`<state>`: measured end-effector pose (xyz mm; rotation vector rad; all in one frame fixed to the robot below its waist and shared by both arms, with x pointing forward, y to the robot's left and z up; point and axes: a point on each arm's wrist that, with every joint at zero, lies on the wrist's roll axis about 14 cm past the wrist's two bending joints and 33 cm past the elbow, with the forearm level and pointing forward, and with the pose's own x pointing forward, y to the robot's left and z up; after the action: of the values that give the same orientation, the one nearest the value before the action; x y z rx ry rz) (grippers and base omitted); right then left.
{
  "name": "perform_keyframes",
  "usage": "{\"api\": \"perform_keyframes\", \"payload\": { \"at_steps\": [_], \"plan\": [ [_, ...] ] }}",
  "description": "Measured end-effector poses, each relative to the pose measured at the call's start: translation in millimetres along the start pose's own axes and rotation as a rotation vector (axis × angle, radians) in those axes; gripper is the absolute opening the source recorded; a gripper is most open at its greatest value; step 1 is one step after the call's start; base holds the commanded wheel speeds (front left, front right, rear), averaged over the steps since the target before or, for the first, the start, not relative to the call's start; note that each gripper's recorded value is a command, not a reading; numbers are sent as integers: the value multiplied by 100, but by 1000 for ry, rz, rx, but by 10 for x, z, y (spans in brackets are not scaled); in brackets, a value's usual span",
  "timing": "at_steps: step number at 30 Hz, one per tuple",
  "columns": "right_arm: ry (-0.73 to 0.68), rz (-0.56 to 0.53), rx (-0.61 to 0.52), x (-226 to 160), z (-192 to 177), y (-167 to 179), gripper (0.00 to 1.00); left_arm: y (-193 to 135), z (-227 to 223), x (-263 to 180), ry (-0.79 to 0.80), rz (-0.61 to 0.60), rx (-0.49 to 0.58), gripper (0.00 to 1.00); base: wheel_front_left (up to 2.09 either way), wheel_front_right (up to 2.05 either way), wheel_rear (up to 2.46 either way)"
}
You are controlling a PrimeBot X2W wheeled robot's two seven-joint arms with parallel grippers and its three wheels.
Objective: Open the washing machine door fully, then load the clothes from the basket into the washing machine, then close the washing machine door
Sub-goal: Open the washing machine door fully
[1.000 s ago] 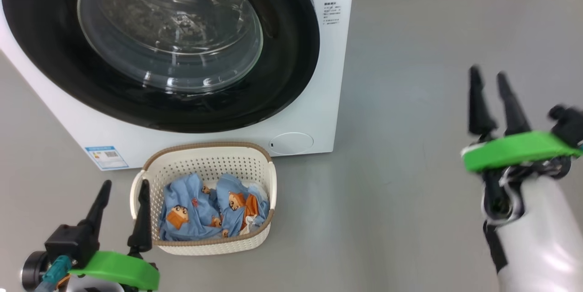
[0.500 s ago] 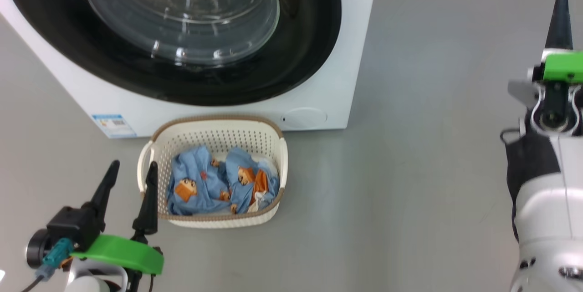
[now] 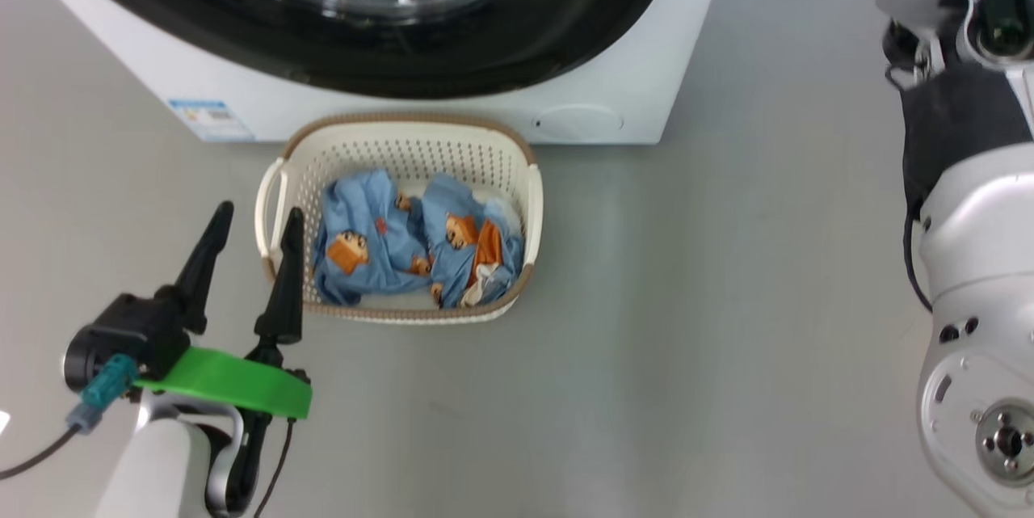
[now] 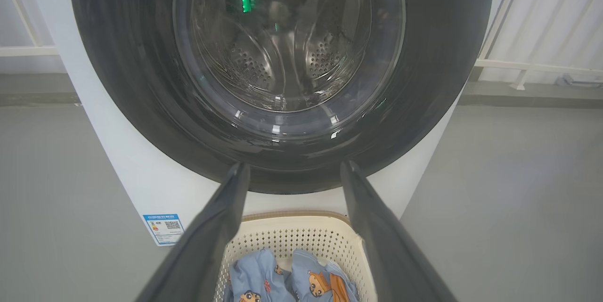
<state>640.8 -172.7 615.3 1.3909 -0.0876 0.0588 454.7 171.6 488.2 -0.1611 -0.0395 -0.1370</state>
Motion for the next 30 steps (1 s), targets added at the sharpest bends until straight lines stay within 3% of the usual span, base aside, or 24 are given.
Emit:
{"api": "perform_keyframes", "payload": {
  "at_steps": [9,17,30],
  "plan": [
    [294,-26,113,292,-757,-138,0,87,-231,102,49,18,-26,100,0,0,0],
    [445,-29,103,408,-1173,-231,0,122,-401,180,82,24,-42,100,0,0,0],
    [485,-53,81,572,-1393,-446,0,181,-626,227,126,44,-65,100,0,0,0]
  ]
}}
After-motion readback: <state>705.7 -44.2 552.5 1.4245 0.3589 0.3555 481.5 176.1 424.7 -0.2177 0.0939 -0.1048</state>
